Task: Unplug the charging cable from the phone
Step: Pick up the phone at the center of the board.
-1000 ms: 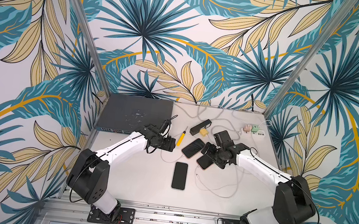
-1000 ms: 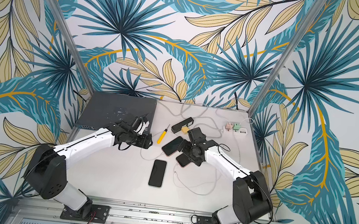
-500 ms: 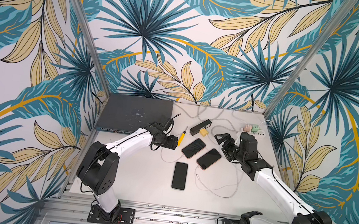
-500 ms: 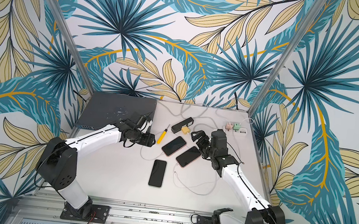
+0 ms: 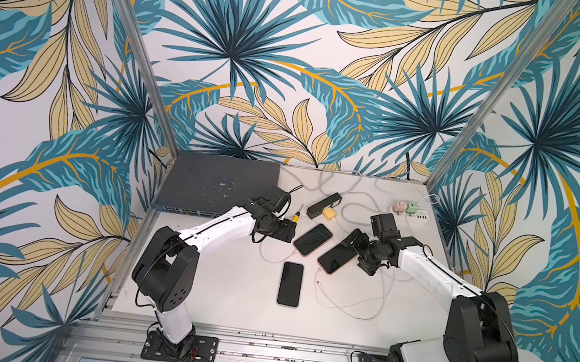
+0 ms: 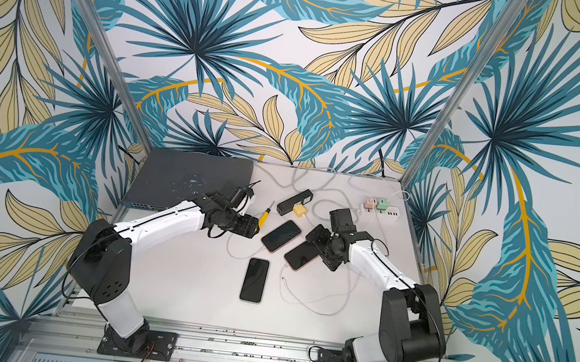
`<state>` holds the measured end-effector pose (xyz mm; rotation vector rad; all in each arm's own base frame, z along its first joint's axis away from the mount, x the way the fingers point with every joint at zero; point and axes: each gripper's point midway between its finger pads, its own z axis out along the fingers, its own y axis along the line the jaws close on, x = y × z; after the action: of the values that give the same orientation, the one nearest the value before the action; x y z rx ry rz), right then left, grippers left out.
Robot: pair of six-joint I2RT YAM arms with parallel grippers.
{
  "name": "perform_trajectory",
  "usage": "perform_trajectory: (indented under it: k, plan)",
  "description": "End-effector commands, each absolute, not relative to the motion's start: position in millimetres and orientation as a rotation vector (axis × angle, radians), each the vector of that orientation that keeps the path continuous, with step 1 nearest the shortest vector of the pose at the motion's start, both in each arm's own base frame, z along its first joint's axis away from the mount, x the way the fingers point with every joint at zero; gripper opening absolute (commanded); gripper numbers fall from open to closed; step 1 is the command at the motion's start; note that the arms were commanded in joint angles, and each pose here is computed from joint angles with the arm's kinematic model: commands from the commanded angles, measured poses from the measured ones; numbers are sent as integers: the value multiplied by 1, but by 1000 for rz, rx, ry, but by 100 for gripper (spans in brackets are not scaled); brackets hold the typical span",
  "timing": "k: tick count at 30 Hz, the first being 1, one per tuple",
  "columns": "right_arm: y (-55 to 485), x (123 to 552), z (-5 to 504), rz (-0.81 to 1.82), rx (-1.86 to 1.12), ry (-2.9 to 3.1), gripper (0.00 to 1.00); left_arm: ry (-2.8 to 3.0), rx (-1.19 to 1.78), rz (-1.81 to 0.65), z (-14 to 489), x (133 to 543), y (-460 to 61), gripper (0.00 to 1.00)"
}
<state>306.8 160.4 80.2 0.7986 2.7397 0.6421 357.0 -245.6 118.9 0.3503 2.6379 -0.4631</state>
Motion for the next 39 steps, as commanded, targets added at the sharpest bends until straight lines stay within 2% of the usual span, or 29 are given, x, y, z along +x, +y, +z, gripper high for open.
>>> perform_trajectory:
  k: [1,11,19,39]
  plan:
    - [158,296,69,577,845,2842,99,2639,352,-428,117,353,-237,80]
    - [164,320,43,405,824,2982,99,2651,376,-412,113,341,-229,80]
    - [164,337,34,298,800,3028,99,2624,448,-519,120,333,-241,81]
    - [163,338,14,124,748,3118,99,2632,456,-509,116,334,-241,81]
